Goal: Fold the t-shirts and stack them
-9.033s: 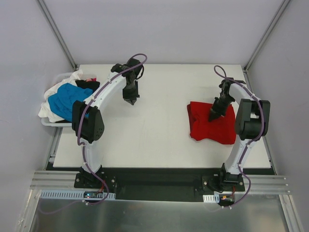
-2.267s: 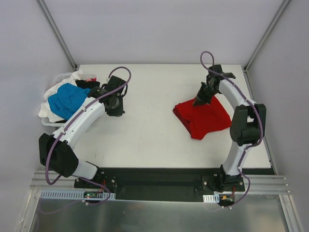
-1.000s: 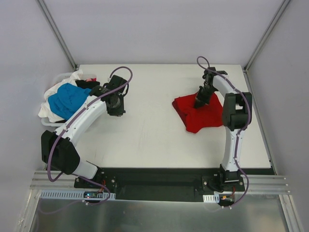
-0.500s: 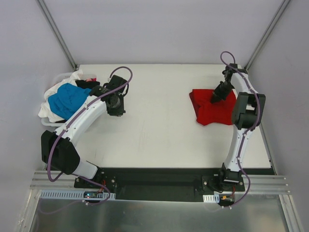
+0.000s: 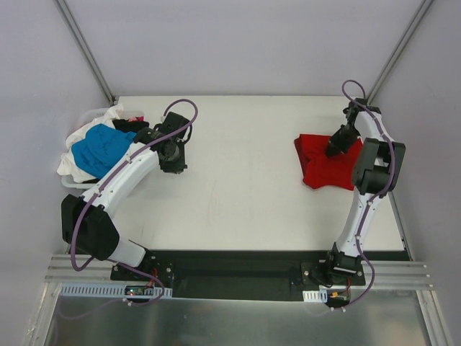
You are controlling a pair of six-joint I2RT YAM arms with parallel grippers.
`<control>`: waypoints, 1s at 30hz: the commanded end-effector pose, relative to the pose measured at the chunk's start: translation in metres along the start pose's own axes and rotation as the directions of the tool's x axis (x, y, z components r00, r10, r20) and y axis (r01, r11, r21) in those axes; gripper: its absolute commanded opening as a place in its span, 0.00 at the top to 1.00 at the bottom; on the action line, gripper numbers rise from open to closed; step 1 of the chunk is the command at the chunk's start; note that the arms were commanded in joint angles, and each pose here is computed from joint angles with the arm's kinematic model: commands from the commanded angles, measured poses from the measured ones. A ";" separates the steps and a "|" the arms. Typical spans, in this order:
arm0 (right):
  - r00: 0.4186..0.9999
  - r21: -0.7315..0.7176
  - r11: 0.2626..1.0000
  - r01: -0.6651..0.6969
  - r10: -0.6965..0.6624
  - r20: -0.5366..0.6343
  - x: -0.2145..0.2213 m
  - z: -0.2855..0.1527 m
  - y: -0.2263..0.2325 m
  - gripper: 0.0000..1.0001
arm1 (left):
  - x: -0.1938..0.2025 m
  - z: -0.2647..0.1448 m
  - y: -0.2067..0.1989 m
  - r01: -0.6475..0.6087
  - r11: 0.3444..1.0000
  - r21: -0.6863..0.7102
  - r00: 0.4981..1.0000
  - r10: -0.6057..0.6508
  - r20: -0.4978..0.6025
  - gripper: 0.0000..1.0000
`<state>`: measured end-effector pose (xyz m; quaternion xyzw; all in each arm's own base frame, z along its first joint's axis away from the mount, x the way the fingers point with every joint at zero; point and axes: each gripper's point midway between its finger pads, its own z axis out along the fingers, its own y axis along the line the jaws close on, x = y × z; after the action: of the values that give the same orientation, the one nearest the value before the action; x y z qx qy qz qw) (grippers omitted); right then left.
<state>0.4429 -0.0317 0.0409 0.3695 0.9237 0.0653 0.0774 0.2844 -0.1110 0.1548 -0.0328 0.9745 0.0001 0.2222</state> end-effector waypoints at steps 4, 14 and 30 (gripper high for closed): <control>0.998 0.061 0.997 -0.052 0.050 0.037 -0.014 -0.024 -0.050 0.99 | -0.003 -0.009 0.003 -0.002 1.000 0.002 1.000 0.002 0.007 0.89; 0.996 0.073 0.994 -0.084 0.080 0.047 -0.026 -0.030 -0.084 0.99 | -0.003 -0.009 0.001 0.000 1.000 0.006 1.000 0.000 0.003 0.89; 0.772 -0.055 0.894 0.445 -0.352 0.530 0.038 -0.184 0.042 0.00 | -0.014 -0.019 0.005 0.024 1.000 -0.005 0.998 -0.024 0.060 0.87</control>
<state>0.4033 -0.0679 0.0820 0.3218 0.9363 0.0125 0.1403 0.2855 -0.1114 0.1568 -0.0335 0.9738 -0.0009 0.2248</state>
